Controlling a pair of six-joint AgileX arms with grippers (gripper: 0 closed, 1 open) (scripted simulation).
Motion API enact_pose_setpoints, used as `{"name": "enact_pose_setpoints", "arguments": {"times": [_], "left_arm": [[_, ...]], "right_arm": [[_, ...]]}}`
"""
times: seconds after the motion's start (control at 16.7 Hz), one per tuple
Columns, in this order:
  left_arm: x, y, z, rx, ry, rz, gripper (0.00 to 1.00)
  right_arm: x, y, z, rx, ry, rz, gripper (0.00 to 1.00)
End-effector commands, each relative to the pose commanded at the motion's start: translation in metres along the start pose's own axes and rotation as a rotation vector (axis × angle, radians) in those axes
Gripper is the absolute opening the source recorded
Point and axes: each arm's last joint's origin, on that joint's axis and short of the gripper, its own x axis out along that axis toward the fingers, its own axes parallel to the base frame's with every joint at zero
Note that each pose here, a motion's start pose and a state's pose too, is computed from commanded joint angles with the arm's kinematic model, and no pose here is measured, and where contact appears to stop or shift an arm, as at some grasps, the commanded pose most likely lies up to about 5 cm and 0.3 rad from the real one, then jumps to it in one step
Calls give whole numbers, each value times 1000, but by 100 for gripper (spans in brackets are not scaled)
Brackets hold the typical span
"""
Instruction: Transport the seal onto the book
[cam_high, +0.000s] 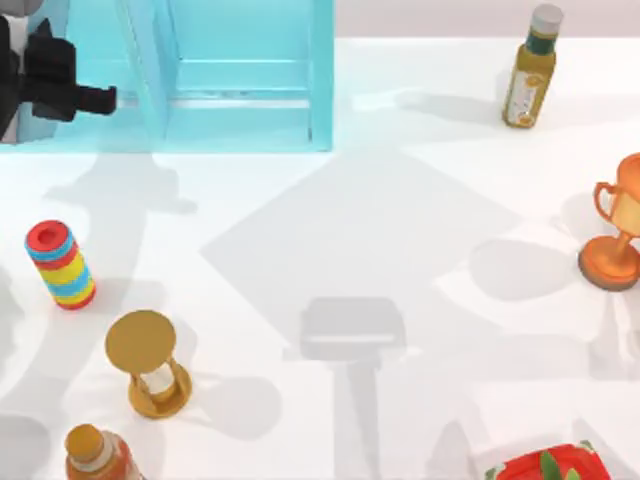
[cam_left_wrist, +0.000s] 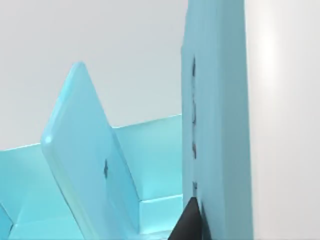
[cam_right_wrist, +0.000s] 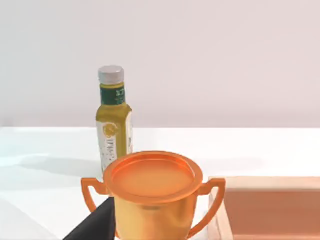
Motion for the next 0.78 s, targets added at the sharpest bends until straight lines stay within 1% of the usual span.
{"name": "enact_pose_setpoints", "arguments": {"times": [0.18,0.36,0.54,0.78], "left_arm": [[9,-29,7,-192,32,-21,0],[19,-64,12,-430,78,-13,0],[28,-107,12,-685,129,29,0],[32,-174,1,-1002,174,123,0]], "right_arm": [[0,0,0,0,0,0,100],[0,0,0,0,0,0,100],[0,0,0,0,0,0,100],[0,0,0,0,0,0,100]]}}
